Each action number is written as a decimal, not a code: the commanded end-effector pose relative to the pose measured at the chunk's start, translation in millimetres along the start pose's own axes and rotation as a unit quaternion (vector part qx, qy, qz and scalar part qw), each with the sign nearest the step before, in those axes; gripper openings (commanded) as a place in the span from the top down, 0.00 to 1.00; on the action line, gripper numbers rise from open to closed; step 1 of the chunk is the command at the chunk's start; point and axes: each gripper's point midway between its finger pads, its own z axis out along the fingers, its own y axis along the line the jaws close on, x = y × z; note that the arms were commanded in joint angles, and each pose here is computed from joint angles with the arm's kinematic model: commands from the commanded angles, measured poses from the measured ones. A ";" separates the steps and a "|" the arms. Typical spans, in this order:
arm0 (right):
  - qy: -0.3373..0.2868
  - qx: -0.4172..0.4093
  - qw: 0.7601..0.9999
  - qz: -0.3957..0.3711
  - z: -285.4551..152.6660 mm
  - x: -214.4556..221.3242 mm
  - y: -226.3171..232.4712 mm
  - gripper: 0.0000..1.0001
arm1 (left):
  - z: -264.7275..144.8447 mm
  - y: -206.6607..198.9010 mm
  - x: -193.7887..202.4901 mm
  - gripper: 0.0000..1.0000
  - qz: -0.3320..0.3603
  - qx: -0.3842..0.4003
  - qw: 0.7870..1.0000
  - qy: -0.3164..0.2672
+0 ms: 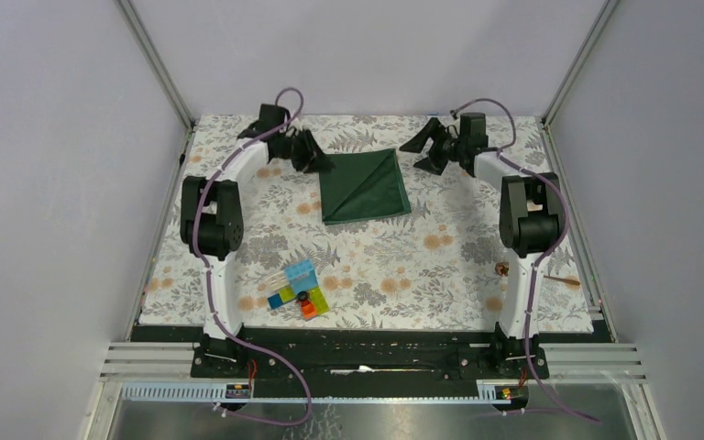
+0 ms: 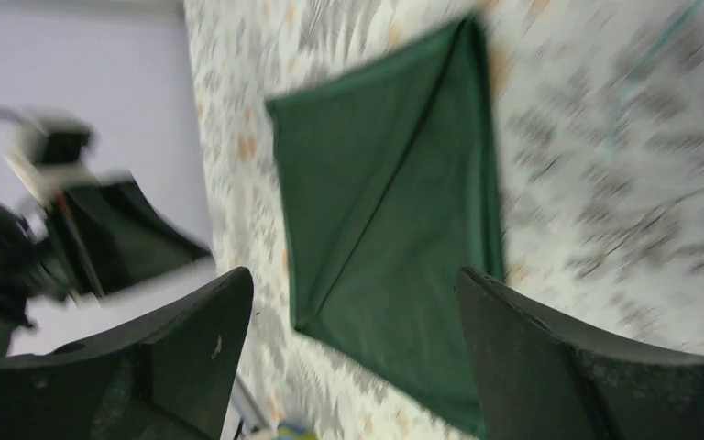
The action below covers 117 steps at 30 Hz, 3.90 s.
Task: Fold the napkin into a case and place the utensils inside
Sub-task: Smooth out the upper triangle-folded napkin at the center of the board, then pick up the upper triangle-folded napkin from the center of the board.
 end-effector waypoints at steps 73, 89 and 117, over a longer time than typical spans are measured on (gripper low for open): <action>0.172 0.265 0.806 -0.501 9.5 229.8 65.5 0.57 | -130.7 34.5 1.6 0.37 0.033 -0.013 0.986 -0.162; 0.175 0.336 0.780 -0.498 14.0 227.6 22.9 0.57 | -125.5 44.5 6.1 0.37 0.022 -0.006 0.988 -0.154; 0.199 0.286 0.731 -0.586 20.0 230.2 44.5 0.53 | -123.2 45.2 9.1 0.37 0.019 0.002 0.989 -0.146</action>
